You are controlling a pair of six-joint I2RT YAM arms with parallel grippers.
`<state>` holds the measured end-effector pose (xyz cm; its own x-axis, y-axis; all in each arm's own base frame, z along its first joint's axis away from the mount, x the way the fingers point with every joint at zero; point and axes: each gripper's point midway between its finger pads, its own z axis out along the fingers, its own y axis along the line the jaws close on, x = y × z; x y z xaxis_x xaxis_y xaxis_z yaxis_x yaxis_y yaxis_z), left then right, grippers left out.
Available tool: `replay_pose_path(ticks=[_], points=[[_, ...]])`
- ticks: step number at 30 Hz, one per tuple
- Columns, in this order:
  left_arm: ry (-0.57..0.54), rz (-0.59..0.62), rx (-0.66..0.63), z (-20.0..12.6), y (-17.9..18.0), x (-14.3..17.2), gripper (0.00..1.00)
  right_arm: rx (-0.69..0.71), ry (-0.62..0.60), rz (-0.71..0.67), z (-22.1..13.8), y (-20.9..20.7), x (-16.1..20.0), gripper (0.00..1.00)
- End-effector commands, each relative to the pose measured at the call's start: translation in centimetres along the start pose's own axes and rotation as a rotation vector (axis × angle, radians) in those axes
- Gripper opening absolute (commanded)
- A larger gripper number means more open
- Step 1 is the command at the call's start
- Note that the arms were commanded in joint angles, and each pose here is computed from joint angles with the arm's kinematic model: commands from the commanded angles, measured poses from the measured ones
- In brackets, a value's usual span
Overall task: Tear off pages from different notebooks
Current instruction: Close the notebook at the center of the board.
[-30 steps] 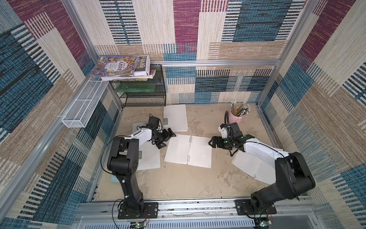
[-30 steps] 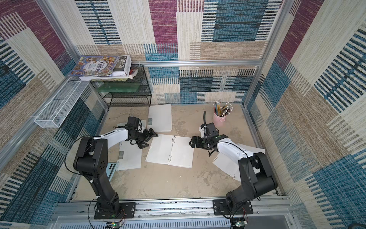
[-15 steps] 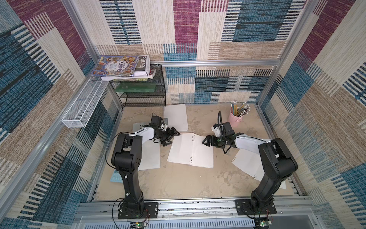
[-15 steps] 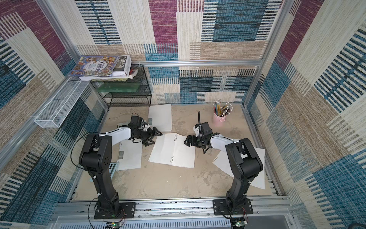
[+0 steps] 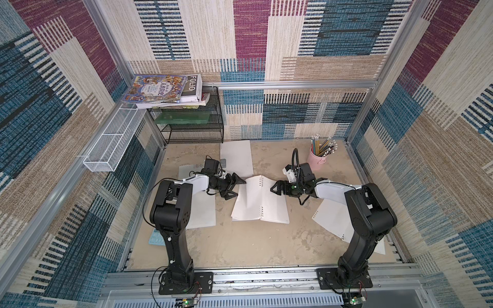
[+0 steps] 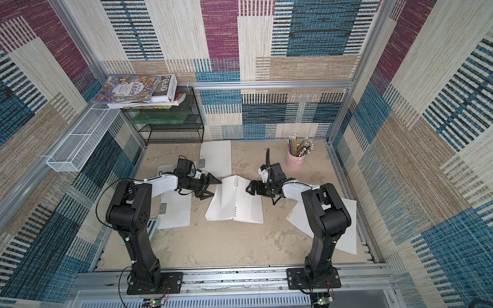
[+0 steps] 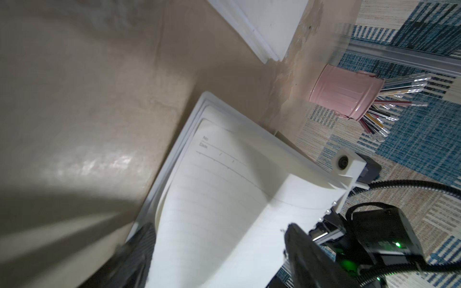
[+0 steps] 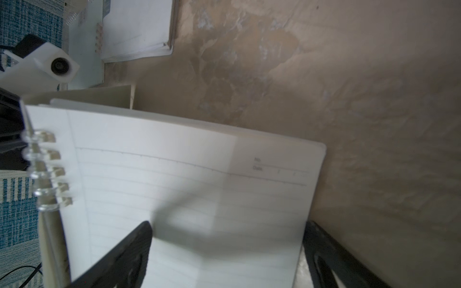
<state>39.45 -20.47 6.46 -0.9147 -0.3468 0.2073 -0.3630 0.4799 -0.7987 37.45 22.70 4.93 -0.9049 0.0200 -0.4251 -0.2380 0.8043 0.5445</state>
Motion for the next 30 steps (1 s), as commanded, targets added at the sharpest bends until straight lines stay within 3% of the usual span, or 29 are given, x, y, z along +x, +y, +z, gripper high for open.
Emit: replay_pose_path(ticks=[1,14,22,25,30], points=[[0.023,-0.01,0.083,0.5,-1.2,-0.1,0.83,-0.076,0.056,0.001,0.4,1.3,0.9,0.96],[0.056,0.015,0.107,2.6,-3.1,1.4,0.85,-0.276,0.065,-0.055,1.5,6.8,0.0,0.97],[0.058,0.055,0.161,2.3,-6.1,2.5,0.93,-0.338,0.046,-0.081,1.7,9.2,-1.3,0.97],[0.066,0.032,0.128,2.4,-5.1,2.5,0.99,-0.336,0.051,-0.076,2.3,9.3,-1.4,0.98],[-0.007,0.013,0.122,0.8,-4.4,2.0,0.99,-0.344,0.049,-0.063,2.7,9.3,-1.5,0.99]])
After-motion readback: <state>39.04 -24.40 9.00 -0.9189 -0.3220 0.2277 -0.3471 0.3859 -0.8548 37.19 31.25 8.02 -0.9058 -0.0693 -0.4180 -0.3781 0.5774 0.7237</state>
